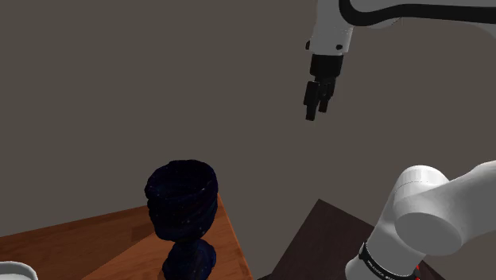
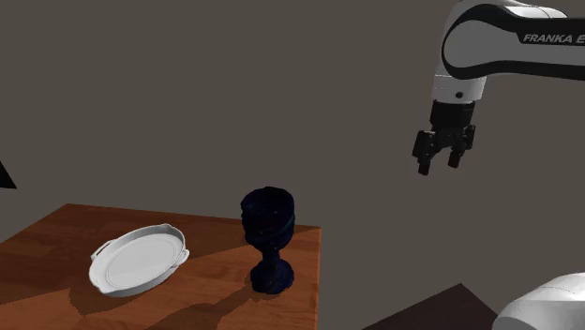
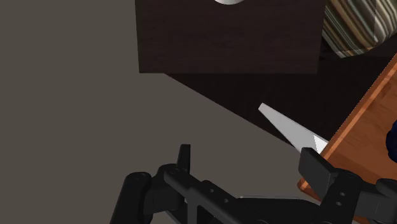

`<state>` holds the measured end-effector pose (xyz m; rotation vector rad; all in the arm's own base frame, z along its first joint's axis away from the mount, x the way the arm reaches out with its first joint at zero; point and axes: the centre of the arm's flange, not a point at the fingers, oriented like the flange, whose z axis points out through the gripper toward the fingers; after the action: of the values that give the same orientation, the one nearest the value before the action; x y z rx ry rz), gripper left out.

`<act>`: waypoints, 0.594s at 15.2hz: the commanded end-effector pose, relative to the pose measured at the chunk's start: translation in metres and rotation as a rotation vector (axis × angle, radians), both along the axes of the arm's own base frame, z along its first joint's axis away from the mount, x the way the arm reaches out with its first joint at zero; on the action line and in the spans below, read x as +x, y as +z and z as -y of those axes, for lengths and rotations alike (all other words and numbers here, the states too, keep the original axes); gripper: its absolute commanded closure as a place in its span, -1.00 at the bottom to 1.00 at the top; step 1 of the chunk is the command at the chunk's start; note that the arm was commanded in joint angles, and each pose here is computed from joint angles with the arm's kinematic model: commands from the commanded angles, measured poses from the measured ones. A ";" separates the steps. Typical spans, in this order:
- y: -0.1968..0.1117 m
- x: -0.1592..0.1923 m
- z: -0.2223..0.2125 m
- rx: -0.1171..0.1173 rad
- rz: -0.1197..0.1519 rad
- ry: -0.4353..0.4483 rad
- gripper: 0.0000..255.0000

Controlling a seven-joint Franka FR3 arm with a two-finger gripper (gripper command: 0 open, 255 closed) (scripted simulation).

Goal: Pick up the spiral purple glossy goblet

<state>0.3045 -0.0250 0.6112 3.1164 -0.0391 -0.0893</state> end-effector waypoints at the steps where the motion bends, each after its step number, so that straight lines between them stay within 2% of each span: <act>1: 0.000 0.000 0.000 0.000 0.000 0.000 -1.00; 9: -0.008 0.018 -0.100 0.019 0.022 -0.011 -1.00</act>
<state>0.3205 0.0614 0.6031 3.1326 -0.0525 -0.0597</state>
